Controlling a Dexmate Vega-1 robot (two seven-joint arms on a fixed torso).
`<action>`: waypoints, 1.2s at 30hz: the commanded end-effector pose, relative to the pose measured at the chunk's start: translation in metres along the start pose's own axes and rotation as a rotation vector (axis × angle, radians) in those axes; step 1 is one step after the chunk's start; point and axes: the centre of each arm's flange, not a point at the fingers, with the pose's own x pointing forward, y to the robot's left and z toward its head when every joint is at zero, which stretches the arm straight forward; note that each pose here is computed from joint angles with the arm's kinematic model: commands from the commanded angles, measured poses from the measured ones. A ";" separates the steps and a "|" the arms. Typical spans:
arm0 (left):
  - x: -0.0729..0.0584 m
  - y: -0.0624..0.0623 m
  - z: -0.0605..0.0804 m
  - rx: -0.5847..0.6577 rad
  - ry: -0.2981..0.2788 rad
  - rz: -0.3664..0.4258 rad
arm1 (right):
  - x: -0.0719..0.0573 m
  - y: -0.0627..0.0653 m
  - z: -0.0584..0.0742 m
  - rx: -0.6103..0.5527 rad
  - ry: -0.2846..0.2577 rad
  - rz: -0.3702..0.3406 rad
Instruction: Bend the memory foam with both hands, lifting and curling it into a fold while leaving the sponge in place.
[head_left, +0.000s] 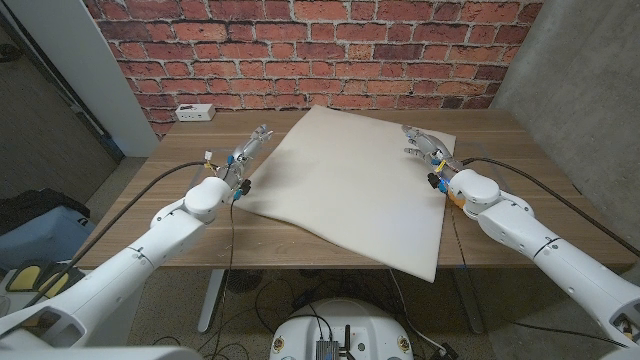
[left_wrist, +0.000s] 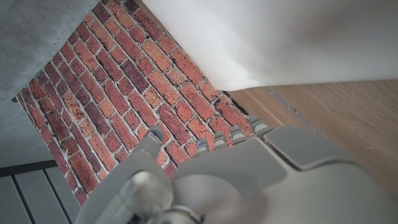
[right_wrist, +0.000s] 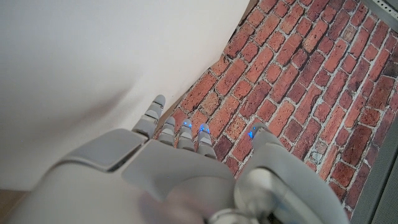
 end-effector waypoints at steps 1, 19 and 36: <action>-0.013 0.003 0.019 0.210 0.004 -0.030 | -0.016 0.008 0.013 -0.187 0.091 -0.011; -0.031 0.000 0.055 0.625 0.052 -0.067 | -0.028 0.030 0.036 -0.440 0.195 0.040; -0.051 -0.005 0.065 0.783 0.071 -0.072 | -0.042 0.052 0.049 -0.606 0.239 0.046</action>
